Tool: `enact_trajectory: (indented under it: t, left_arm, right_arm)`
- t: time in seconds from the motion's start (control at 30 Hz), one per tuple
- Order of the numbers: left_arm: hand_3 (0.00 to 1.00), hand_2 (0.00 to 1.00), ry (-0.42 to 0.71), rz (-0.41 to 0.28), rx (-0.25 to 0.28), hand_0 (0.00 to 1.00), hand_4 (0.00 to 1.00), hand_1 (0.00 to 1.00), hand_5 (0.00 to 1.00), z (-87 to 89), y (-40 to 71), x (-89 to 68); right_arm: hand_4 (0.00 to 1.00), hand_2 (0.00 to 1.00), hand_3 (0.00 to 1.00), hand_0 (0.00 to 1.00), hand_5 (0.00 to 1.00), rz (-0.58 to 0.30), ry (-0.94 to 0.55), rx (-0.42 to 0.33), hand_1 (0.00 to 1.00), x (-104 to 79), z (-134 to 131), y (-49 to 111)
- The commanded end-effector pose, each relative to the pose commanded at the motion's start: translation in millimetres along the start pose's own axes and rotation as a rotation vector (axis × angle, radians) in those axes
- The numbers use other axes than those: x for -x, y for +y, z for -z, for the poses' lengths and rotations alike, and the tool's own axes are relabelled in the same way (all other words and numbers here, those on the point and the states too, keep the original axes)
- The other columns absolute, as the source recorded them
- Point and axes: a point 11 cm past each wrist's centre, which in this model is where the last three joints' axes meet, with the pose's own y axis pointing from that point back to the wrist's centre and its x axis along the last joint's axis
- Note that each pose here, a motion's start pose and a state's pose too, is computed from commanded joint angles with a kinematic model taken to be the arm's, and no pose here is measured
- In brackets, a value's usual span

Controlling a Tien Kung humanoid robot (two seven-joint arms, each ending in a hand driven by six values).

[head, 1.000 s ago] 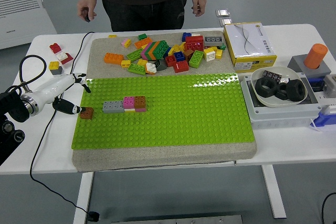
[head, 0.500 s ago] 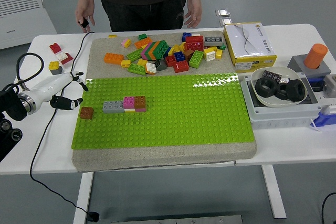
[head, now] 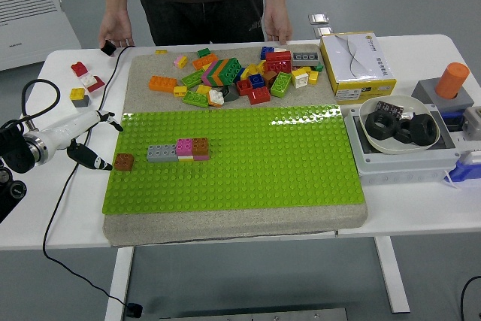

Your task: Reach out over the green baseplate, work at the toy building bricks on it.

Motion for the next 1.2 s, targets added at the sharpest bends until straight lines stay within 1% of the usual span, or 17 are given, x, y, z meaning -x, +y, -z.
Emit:
enact_trajectory:
  t: [0.17,0.2,0.27,0.37,0.4,0.47,0.57,0.6,0.77,0.8,1.2]
  left_arm:
    - [0.715,0.998,0.014,0.011,-0.006,0.998,0.996,0.998,0.007,2.1,-3.7,7.1]
    - [0.698,0.998,0.016,0.013,-0.007,0.998,0.993,0.998,0.002,2.3,-4.3,8.4]
    - [0.698,0.998,0.019,0.016,-0.007,0.998,0.993,0.998,0.002,2.2,-5.2,10.5]
    - [0.698,0.998,0.024,0.02,-0.006,0.998,0.993,0.998,0.002,1.6,-6.4,12.9]
    - [0.677,0.998,0.027,0.02,-0.006,0.998,0.988,0.998,0.002,1.5,-6.9,13.5]
    - [0.677,0.998,0.031,0.021,-0.007,0.998,0.988,0.998,0.002,1.7,-7.8,14.7]
    - [0.677,0.998,0.034,0.021,-0.008,0.998,0.988,0.998,0.002,2.0,-8.6,15.6]
    - [0.653,0.998,0.036,0.02,-0.007,0.998,0.986,0.998,0.002,2.0,-8.9,15.7]
    - [0.653,0.998,0.042,0.018,-0.007,0.998,0.986,0.998,0.002,2.3,-10.4,15.7]
    - [0.619,0.998,0.043,0.017,-0.007,0.998,0.982,0.998,0.002,2.4,-10.7,15.8]
    - [0.608,0.998,0.052,0.022,-0.013,0.998,0.973,0.998,0.007,4.8,-12.1,19.1]
  right_arm:
    - [0.731,0.617,0.737,0.655,0.998,0.0,0.005,-0.002,0.64,0.4,1,0.2]
    - [0.73,0.618,0.736,0.655,0.998,0.0,0.006,-0.003,0.638,0.5,2,0.2]
    - [0.73,0.618,0.736,0.655,0.998,-0.001,0.008,-0.003,0.638,0.5,2,0.3]
    - [0.73,0.618,0.736,0.655,0.998,-0.001,0.01,-0.004,0.638,0.3,2,0.3]
    - [0.729,0.619,0.736,0.655,0.998,-0.001,0.01,-0.004,0.638,0.3,2,0.3]
    - [0.729,0.619,0.736,0.655,0.998,-0.002,0.01,-0.005,0.638,0.2,3,0.3]
    - [0.729,0.619,0.736,0.655,0.998,-0.002,0.009,-0.005,0.638,0.0,3,0.4]
    - [0.729,0.619,0.735,0.655,0.998,-0.002,0.009,-0.005,0.638,0.0,3,0.4]
    - [0.729,0.619,0.735,0.655,0.998,-0.002,0.009,-0.007,0.638,0.1,4,0.5]
    - [0.729,0.619,0.735,0.654,0.998,-0.002,0.009,-0.007,0.638,0.2,4,0.5]
    - [0.729,0.619,0.735,0.655,0.998,-0.002,0.012,-0.006,0.638,0.6,4,0.5]
